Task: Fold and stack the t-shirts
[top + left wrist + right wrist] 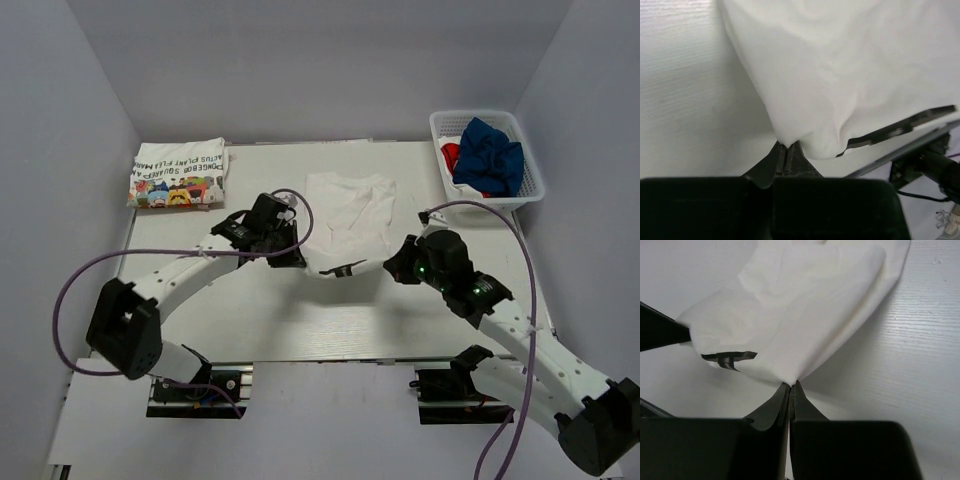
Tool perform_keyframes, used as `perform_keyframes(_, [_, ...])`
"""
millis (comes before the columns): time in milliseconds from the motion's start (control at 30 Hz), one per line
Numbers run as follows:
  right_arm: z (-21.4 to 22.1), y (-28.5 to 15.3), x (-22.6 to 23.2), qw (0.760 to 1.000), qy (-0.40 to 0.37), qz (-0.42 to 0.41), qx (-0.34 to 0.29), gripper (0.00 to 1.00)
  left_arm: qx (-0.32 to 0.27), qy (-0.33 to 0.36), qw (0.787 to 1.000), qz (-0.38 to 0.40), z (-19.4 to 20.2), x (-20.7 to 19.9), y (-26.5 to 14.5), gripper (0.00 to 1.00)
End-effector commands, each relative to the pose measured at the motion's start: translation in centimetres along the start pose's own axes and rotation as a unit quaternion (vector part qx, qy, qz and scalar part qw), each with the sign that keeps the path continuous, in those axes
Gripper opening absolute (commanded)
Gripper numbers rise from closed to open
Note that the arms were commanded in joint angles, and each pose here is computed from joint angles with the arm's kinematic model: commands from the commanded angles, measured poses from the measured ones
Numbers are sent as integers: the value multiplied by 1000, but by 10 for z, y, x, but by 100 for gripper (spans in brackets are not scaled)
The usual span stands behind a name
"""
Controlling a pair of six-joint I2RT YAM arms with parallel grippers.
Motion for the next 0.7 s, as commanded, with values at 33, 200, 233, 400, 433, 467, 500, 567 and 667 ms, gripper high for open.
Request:
perform_keyframes(33, [-5, -27, 8, 1000, -8, 0, -8, 0, -47, 11, 998, 46, -4, -18, -40, 0])
perform_keyframes(200, [-36, -39, 10, 995, -14, 47, -90, 0, -99, 25, 993, 64, -34, -35, -62, 0])
perform_keyframes(233, [-46, -43, 15, 992, -12, 49, -116, 0, -109, 26, 992, 63, -43, -38, -60, 0])
perform_keyframes(400, [-66, -39, 19, 984, 4, 77, -162, 0, -116, 14, 992, 36, -73, -38, -54, 0])
perform_keyframes(433, [-73, -41, 21, 981, 6, 84, -175, 0, -115, 10, 993, 15, -76, -36, -52, 0])
perform_keyframes(467, [-74, -36, 19, 980, 6, 97, -174, 0, -117, 9, 993, 6, -81, -36, -50, 0])
perform_keyframes(500, [-80, -36, 21, 977, 6, 104, -188, 0, -121, 9, 993, 8, -92, -40, -47, 0])
perform_keyframes(567, [-87, -28, 22, 975, 3, 118, -189, 0, -129, 13, 992, 0, -106, -44, -48, 0])
perform_keyframes(667, [-100, -17, 24, 971, 5, 132, -200, 0, -125, 7, 992, -20, -123, -43, -37, 0])
Point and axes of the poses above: each gripper's point midway between its finger pads, its own y axis out along the fingers, its own x axis along the line the jaws close on, z = x × y, the point moved 8 cm from there along -y, back along the fingers, and after that the axes turned 10 degrees about y, right-handed, at the moved point
